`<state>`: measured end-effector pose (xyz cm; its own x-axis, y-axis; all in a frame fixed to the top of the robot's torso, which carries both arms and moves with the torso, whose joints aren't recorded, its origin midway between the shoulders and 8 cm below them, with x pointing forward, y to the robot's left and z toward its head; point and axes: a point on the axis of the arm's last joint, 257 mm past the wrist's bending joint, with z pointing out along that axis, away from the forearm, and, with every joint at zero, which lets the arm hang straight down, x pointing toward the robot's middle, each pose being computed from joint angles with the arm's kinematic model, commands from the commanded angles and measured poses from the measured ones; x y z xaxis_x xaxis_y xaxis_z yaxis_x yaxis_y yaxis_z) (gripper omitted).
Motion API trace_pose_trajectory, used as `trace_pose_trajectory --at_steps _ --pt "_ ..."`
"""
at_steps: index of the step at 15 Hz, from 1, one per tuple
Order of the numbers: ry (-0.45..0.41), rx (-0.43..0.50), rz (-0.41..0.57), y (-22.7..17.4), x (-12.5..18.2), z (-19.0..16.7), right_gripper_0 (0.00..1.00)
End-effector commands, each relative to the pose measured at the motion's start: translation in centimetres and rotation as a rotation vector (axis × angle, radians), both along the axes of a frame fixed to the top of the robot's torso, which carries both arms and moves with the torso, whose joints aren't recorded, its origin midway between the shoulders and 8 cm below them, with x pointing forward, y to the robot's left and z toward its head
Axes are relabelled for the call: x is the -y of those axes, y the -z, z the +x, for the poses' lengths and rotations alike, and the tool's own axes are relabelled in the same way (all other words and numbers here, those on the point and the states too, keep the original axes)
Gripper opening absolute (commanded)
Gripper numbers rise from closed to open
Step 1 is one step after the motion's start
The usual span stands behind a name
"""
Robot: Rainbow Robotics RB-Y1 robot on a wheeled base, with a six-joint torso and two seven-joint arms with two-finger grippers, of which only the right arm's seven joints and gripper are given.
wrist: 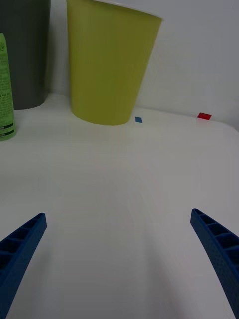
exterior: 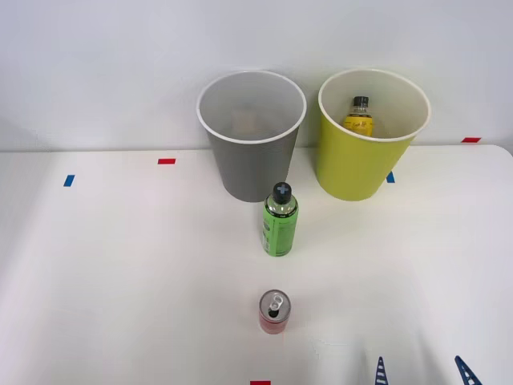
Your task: Put cans in the gray bin, plastic bottles in the light green bin
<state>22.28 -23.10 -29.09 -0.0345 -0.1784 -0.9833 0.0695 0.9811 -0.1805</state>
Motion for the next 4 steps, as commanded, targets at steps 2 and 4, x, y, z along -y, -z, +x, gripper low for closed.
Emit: trace_pose_trajectory --at_steps 2,4 --pt "0.000 0.000 0.000 0.00 0.00 0.00 1.00" --pt "0.000 0.000 0.000 0.00 0.00 0.00 1.00"
